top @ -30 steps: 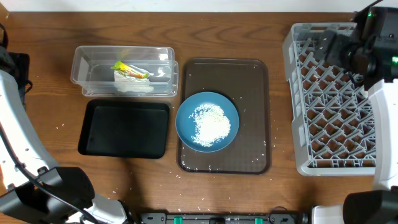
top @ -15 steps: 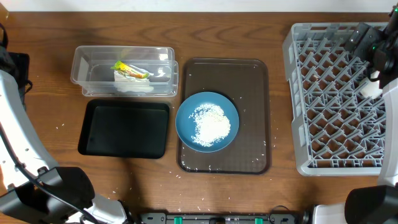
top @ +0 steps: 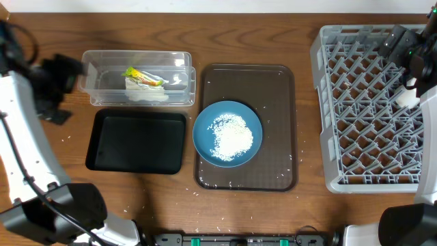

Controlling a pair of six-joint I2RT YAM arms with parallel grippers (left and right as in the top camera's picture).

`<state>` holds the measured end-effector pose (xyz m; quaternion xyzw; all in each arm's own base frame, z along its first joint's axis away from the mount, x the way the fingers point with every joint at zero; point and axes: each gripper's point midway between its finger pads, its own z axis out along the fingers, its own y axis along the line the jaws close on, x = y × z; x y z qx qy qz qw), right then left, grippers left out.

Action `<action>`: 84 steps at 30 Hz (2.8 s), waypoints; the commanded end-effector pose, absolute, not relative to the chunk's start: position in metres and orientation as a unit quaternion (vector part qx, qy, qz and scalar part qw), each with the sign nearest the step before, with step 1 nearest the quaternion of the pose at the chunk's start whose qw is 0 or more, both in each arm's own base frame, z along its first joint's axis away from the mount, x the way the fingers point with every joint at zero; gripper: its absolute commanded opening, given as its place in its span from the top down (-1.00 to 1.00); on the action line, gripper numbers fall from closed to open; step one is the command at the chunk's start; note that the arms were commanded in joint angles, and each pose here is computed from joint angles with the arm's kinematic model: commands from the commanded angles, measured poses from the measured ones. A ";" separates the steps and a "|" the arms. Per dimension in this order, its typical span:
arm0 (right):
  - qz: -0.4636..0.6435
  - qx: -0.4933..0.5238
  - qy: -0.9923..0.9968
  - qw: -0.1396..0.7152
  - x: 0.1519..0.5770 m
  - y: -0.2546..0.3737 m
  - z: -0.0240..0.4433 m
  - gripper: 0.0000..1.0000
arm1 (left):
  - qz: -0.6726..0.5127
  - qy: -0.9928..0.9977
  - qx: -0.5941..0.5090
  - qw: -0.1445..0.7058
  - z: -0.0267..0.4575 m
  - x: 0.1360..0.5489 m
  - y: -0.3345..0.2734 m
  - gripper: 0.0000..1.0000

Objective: Sort waste into correct bins and load items into the dishwasher rack
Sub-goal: 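Move the left gripper right to the rim of the blue rice bowl, then grasp the blue rice bowl rim with the left gripper, then lift and tilt the rice bowl with the left gripper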

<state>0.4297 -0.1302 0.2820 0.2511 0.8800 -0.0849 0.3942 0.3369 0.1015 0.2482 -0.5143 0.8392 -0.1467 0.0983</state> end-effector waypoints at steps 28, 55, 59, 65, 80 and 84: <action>-0.092 0.248 0.876 0.404 0.431 -0.132 0.292 -0.99 | -0.075 0.993 0.052 0.071 0.139 0.313 -0.259 -0.88; -0.092 0.248 0.876 0.404 0.431 -0.132 0.292 -0.98 | -0.021 0.998 0.031 0.054 0.032 0.319 -0.306 -0.23; -0.092 0.248 0.876 0.404 0.431 -0.132 0.292 -0.98 | 0.000 0.997 0.022 0.075 0.031 0.319 -0.305 -0.22; -0.092 0.248 0.876 0.404 0.431 -0.132 0.292 -0.99 | 0.019 0.995 0.014 0.095 0.032 0.320 -0.305 -0.13; -0.092 0.248 0.876 0.404 0.431 -0.132 0.292 -0.98 | 0.050 0.993 -0.008 0.105 0.008 0.326 -0.299 -0.02; -0.092 0.248 0.876 0.404 0.431 -0.132 0.292 -0.99 | 0.052 0.993 -0.007 0.104 0.005 0.326 -0.299 0.03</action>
